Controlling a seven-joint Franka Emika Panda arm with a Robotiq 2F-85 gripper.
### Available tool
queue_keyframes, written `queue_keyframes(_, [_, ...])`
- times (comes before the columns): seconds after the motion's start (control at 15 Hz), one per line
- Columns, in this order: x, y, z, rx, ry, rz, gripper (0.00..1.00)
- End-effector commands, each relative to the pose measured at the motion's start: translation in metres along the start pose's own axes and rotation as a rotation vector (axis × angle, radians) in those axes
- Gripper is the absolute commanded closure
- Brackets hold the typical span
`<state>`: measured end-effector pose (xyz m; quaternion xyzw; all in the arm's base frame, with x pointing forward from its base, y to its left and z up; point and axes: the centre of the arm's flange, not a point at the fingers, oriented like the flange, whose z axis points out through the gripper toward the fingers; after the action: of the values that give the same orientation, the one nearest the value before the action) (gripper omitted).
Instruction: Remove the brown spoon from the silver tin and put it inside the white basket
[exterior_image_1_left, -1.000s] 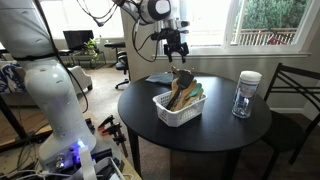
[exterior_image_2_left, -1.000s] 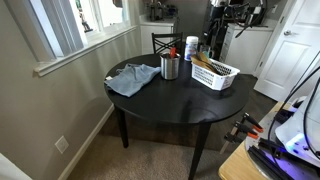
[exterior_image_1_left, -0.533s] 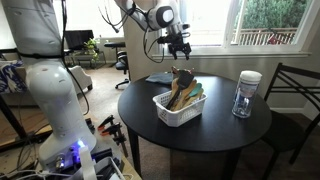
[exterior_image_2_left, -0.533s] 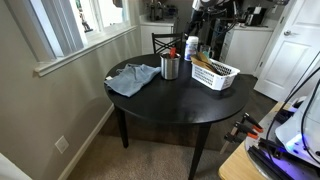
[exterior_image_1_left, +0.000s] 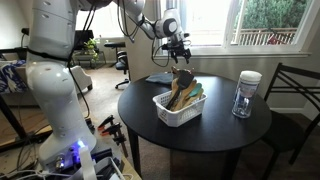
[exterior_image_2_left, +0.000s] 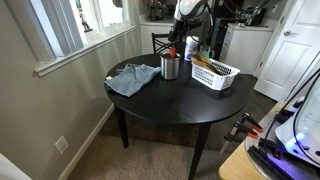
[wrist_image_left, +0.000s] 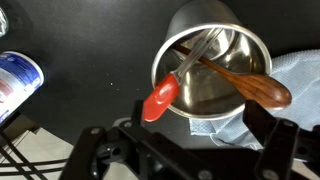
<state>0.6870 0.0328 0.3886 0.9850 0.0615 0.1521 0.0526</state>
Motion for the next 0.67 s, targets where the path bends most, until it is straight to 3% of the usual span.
queue_keyframes(0.0, [0.021, -0.025, 0.004, 0.009, 0.014, -0.048, 0.0])
queue_keyframes(0.6, [0.032, -0.073, 0.02, 0.035, -0.007, -0.077, 0.0])
